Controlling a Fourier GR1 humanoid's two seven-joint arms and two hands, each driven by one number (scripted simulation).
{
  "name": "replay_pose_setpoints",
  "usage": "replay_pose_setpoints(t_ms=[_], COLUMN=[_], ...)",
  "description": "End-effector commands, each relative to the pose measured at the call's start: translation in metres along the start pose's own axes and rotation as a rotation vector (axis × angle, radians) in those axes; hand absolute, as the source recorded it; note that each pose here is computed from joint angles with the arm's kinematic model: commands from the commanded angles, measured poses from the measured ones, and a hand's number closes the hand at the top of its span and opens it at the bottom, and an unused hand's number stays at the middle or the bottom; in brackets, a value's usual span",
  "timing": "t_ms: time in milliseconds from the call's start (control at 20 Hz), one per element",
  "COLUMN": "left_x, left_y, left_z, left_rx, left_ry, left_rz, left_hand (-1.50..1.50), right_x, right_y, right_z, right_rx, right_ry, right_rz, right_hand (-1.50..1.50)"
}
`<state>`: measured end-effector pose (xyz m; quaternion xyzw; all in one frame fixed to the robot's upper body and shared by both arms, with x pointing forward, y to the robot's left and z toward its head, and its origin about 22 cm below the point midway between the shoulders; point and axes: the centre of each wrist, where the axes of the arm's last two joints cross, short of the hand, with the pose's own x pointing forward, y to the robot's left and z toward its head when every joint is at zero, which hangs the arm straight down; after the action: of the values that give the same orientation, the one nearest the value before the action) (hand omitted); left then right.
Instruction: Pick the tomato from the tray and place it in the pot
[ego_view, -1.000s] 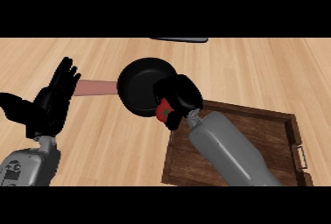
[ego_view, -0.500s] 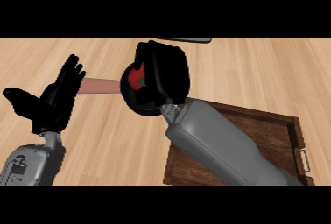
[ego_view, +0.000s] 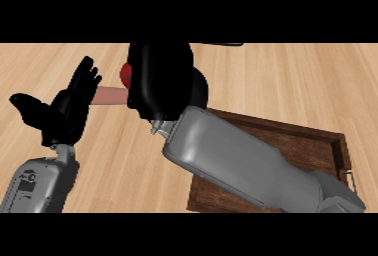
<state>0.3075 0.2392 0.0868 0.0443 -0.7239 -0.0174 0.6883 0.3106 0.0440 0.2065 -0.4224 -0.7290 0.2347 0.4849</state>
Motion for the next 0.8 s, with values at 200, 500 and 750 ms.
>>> replay_pose_setpoints(t_ms=[200,500,750], left_x=[0.011,0.001,0.007], left_y=[0.0,0.021,0.01], left_z=[-0.006,0.0,0.0], left_rx=[0.009,0.038,0.043], left_ry=[-0.016,0.004,-0.028], left_rz=[-0.014,0.01,0.005], left_hand=[0.0,0.0,0.0], right_x=[0.004,-0.017,-0.042], right_y=[0.012,0.046,0.065], right_z=[-0.005,-0.022,-0.025], right_rx=[-0.063,-0.163,-0.144], right_ry=[0.233,0.219,0.269], right_rz=[-0.152,0.26,0.328], right_hand=[1.5,1.5,1.5])
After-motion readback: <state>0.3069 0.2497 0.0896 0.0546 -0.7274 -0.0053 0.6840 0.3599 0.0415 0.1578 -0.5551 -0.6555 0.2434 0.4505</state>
